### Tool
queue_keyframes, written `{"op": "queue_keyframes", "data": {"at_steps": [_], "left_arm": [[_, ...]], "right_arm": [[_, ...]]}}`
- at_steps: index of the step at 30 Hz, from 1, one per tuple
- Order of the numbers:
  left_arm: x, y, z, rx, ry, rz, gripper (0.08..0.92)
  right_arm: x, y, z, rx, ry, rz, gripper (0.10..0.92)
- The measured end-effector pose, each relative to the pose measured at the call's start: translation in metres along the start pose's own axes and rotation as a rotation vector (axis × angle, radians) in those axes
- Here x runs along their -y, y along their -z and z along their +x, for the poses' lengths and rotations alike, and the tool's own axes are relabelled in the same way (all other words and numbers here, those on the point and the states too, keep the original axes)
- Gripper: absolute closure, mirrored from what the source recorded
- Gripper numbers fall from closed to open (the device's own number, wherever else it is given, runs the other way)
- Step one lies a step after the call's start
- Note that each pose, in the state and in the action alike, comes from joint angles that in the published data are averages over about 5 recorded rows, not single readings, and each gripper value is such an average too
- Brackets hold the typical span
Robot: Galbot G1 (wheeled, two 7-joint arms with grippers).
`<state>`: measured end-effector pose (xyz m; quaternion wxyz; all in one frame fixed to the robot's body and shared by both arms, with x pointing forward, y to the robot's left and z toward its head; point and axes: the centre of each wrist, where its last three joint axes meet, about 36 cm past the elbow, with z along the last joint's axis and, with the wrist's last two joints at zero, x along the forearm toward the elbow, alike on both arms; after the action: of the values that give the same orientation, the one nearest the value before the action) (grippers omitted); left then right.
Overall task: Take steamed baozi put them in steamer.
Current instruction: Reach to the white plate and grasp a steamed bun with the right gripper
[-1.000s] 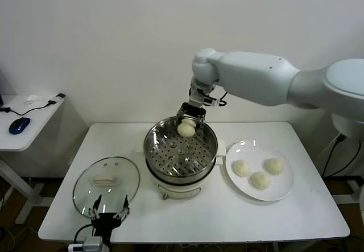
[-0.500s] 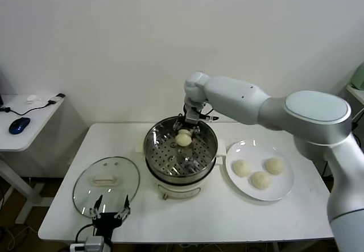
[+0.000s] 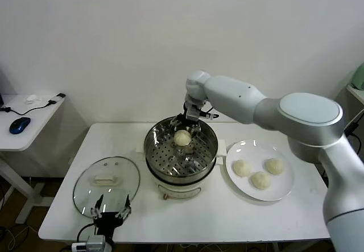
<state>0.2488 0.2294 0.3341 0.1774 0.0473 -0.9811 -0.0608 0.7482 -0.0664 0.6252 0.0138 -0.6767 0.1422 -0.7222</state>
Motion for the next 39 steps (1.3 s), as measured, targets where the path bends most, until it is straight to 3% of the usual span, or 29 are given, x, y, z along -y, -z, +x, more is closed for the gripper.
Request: {"op": "queue_keyframes", "data": {"at_steps": [6,11,15,20,25,39], "left_arm": [[0.000,0.002,-0.001,0.005,-0.001,0.002,0.177],[-0.001,0.005,-0.004,0.014,0.000,0.006,0.177],[-0.003,0.007,-0.006,0.020,0.006,0.010,0.177],[-0.006,0.008,-0.007,0.024,0.014,0.014,0.177],[-0.006,0.007,-0.006,0.018,0.017,0.017,0.177],[-0.007,-0.001,0.001,0.000,0.027,0.015,0.177]], "right_arm": [[-0.035,-0.016,0.064,0.002,-0.010,-0.172,0.200],[-0.103,-0.024,0.108,-0.055,-0.021,-0.455,0.199],[-0.168,-0.019,0.112,-0.084,-0.026,-0.706,0.200],[-0.232,0.002,0.089,-0.080,-0.035,-0.970,0.200],[-0.269,0.024,0.048,-0.072,-0.022,-1.154,0.200],[-0.297,0.047,-0.053,-0.060,0.018,-1.365,0.200]]}}
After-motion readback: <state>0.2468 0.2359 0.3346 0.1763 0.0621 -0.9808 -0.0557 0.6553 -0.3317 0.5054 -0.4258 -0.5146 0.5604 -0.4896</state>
